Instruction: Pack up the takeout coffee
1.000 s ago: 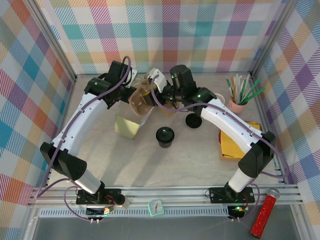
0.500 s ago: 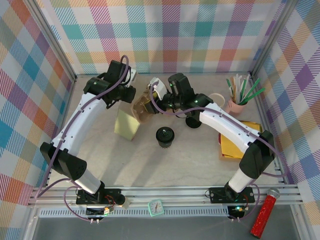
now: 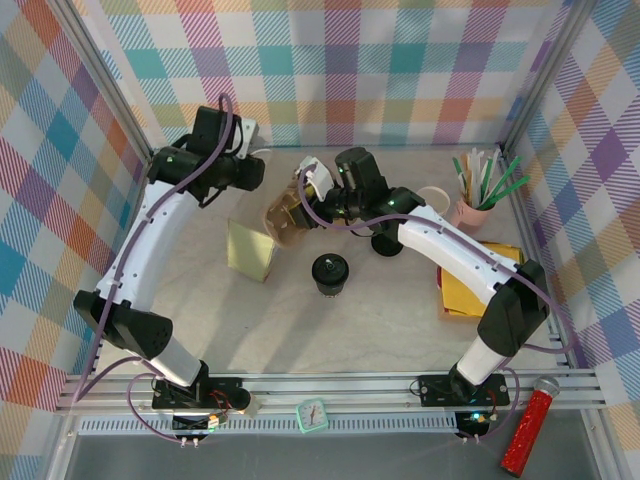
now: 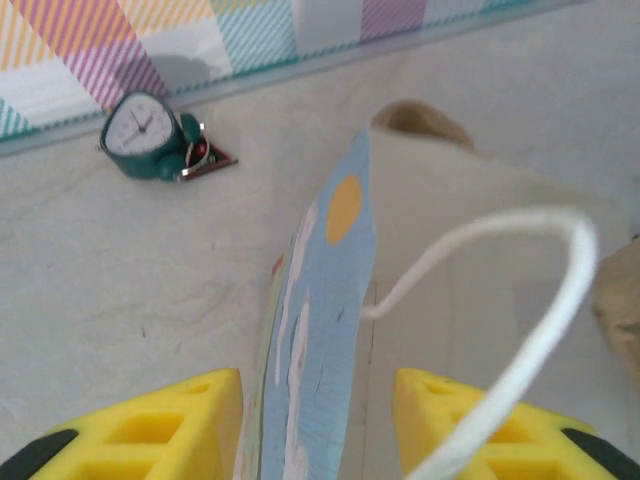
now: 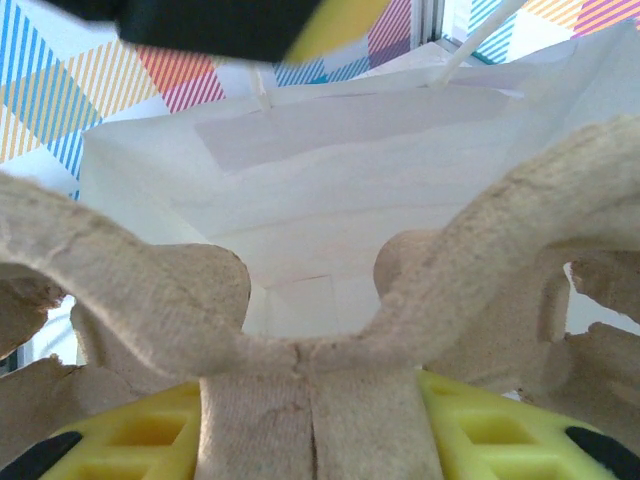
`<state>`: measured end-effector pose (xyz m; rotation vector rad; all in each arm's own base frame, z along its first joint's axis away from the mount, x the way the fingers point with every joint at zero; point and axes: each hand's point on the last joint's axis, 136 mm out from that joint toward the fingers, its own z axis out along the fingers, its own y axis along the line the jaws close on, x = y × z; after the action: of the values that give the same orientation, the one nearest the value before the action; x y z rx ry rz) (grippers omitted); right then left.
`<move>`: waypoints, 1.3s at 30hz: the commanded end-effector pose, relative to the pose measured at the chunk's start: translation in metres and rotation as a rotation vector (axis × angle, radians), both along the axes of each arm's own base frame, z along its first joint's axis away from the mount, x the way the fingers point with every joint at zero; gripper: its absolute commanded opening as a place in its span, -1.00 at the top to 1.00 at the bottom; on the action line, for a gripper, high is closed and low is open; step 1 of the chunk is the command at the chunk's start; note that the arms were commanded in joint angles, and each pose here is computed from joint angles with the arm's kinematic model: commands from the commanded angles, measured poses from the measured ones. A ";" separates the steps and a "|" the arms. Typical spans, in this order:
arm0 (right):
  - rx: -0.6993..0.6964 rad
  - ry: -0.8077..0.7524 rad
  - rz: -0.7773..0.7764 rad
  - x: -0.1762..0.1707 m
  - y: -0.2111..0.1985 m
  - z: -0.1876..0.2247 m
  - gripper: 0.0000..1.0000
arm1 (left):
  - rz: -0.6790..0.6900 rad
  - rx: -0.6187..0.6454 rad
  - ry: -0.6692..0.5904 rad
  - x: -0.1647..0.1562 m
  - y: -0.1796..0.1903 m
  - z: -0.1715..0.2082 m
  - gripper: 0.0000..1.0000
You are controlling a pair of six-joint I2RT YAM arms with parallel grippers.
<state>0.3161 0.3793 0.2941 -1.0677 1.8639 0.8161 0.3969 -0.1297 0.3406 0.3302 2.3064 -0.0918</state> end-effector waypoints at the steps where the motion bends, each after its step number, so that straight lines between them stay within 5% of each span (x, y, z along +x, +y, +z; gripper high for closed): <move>1: -0.002 -0.021 0.030 -0.002 0.005 0.006 0.12 | -0.031 -0.031 -0.049 0.011 -0.008 0.019 0.13; 6: -0.004 -0.023 0.030 -0.001 0.005 0.006 0.12 | -0.053 -0.015 -0.051 0.023 -0.013 0.026 0.24; 11: -0.005 -0.025 0.033 0.000 0.006 0.008 0.12 | -0.066 -0.034 -0.073 0.024 -0.017 0.036 0.76; 15: -0.001 -0.043 0.033 0.000 0.006 0.017 0.12 | -0.083 -0.058 -0.081 0.018 -0.022 0.042 0.95; 39: -0.042 -0.134 0.085 0.023 0.027 0.027 0.10 | -0.168 -0.104 -0.066 0.001 -0.041 0.046 0.95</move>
<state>0.3398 0.4009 0.3082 -1.1710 1.7997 0.7471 0.4118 -0.1670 0.3676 0.4375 2.2417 -0.2458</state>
